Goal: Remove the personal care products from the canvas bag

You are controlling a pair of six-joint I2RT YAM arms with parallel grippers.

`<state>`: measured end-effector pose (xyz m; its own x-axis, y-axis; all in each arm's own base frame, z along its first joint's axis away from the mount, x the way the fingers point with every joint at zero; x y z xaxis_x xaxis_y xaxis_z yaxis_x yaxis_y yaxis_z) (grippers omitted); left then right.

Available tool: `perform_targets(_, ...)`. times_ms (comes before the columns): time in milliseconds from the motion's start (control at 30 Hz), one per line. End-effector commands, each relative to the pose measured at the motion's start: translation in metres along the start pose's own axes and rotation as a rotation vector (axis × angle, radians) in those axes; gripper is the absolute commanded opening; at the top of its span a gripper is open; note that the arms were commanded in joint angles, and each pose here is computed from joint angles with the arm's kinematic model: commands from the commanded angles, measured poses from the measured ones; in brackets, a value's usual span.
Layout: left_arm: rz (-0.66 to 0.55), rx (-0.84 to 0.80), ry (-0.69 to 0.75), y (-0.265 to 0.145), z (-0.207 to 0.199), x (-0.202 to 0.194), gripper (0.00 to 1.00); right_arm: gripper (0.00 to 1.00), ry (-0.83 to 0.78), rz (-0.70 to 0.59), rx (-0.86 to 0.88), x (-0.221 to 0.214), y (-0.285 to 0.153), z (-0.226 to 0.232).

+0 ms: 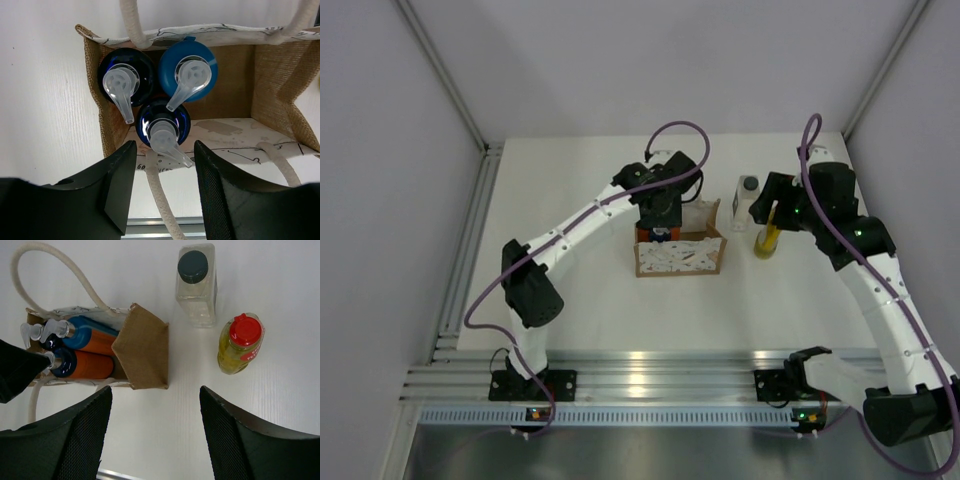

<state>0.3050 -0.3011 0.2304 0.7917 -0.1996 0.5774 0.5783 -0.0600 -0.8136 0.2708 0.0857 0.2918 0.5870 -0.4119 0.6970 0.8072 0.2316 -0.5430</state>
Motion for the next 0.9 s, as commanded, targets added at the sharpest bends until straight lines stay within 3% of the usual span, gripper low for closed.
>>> perform_targets(0, 0.003, 0.044, -0.037, 0.000, 0.003, 0.001, 0.54, 0.68, -0.010, -0.006, 0.034, 0.001, -0.010, 0.006)
perform_targets(867, 0.011, 0.062, -0.036, 0.011, -0.001, 0.001, 0.45, 0.68, -0.023, 0.012, 0.037, -0.005, -0.008, 0.004)
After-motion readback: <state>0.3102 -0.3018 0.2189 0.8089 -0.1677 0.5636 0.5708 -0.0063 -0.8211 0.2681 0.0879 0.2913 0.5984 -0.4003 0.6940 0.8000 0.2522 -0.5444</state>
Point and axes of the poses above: each gripper's point midway between its finger pads, its own y axis out along the fingers, its own z axis along the line the jaws close on, x = y × z, the point moved 3 cm from there along -y, back along the fingers, and after that the axes turned 13 degrees about y, right-handed, at the moved point
